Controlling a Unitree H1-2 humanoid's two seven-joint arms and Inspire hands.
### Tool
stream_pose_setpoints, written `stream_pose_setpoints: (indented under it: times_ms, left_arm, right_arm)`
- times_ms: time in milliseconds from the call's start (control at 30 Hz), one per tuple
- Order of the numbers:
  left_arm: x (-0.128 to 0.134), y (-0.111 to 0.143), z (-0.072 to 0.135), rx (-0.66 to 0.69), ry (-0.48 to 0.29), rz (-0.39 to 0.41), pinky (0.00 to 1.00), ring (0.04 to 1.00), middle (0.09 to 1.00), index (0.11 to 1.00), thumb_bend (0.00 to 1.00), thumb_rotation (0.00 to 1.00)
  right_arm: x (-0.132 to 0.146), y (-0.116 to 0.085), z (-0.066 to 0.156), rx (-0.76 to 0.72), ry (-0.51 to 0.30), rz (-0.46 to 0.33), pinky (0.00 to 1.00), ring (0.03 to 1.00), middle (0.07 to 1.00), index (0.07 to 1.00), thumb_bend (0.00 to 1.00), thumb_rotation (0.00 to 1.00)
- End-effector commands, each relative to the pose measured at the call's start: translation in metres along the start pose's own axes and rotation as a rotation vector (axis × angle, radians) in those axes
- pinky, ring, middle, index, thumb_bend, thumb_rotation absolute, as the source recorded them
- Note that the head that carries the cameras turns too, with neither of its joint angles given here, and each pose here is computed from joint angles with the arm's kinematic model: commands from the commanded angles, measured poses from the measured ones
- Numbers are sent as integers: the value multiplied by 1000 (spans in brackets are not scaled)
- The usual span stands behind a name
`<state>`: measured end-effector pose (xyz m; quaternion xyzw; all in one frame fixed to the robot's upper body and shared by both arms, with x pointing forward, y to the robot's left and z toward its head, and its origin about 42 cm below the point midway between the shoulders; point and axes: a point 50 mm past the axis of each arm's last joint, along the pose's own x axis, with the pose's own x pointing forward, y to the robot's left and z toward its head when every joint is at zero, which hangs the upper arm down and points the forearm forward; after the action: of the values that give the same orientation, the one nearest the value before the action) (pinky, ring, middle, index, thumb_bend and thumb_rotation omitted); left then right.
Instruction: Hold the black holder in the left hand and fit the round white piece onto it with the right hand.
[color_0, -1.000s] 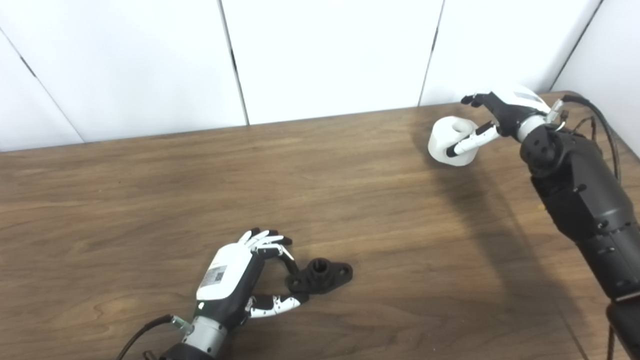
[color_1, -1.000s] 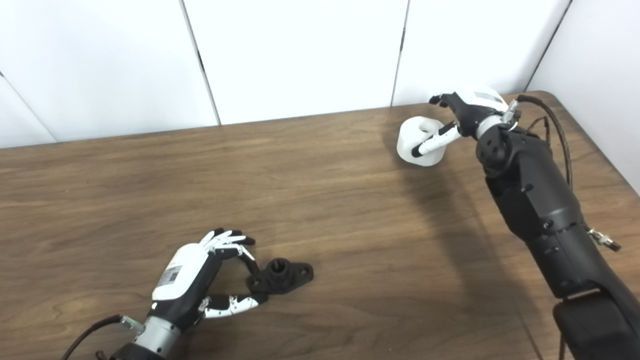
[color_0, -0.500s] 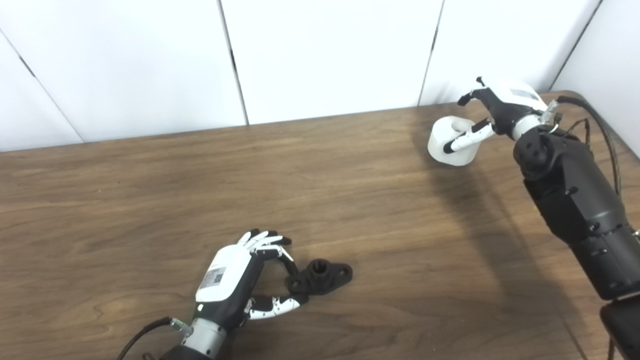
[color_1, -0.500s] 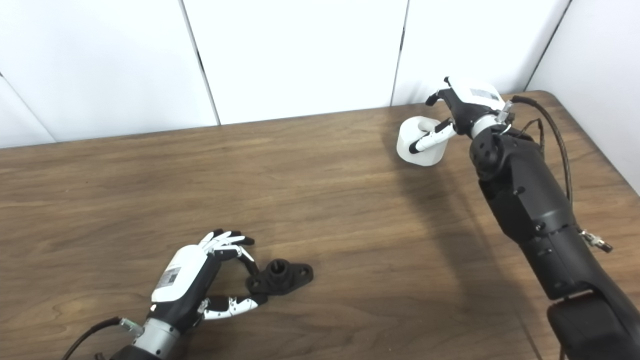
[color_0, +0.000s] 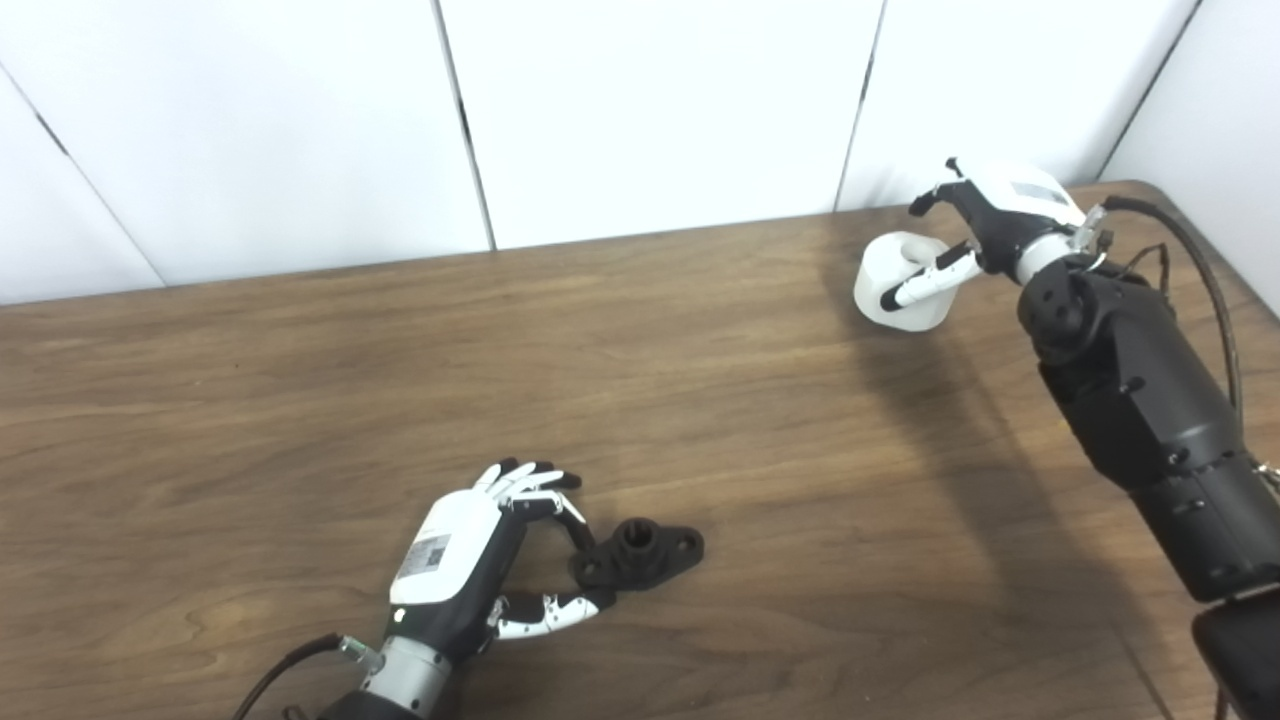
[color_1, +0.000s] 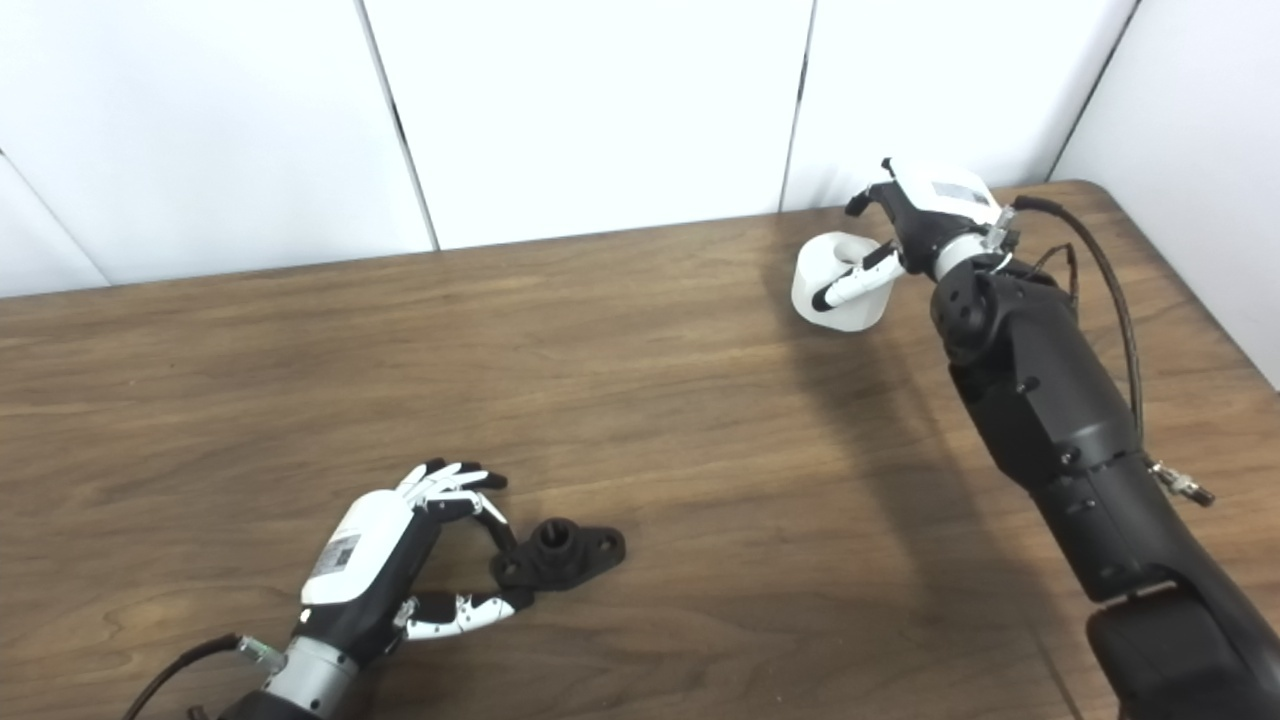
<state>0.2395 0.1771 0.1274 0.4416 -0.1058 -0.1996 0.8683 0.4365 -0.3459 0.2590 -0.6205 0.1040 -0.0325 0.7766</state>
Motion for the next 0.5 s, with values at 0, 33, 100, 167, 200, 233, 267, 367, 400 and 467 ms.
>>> stream_pose_setpoints:
  times_ms: [0,33,100,167,200,233,267,367,400,467]
  left_arm:
    - [-6,0,-7,35,16,-28,973,894,822,484,524,64]
    - [-6,0,-6,34,16,-29,974,895,821,484,525,64]
    - [-6,1,-6,34,15,-28,975,895,819,484,524,63]
    - [-6,1,-6,36,12,-24,973,893,816,484,525,63]
    - [-6,1,-6,35,13,-23,972,892,814,484,525,63]
    - [-6,1,-6,35,14,-22,972,892,814,484,525,63]
    - [-6,1,-6,34,14,-22,972,892,813,484,525,63]
    - [-7,1,-6,36,14,-22,976,893,812,484,525,63]
    - [-7,1,-6,37,14,-22,977,893,812,484,525,63]
    - [-7,2,-6,37,14,-23,977,893,813,484,525,63]
  right_arm:
    - [3,-32,3,-18,-9,-96,1000,1000,1000,777,1000,390]
    - [3,-32,3,-20,-7,-90,1000,1000,1000,770,1000,392]
    - [4,-33,3,-24,-6,-81,1000,1000,1000,760,1000,393]
    - [4,-33,2,-27,-6,-77,1000,1000,1000,748,1000,389]
    - [4,-33,2,-29,-6,-77,1000,1000,1000,741,1000,382]
    - [4,-32,2,-35,-6,-77,1000,1000,1000,737,1000,377]
    - [4,-32,2,-41,-4,-78,1000,1000,1000,734,1000,372]
    - [5,-31,2,-55,0,-78,1000,1000,1000,727,1000,366]
    - [5,-31,1,-57,0,-78,1000,1000,1000,725,1000,366]
    - [5,-30,0,-61,-1,-79,1000,1000,1000,717,1000,373]
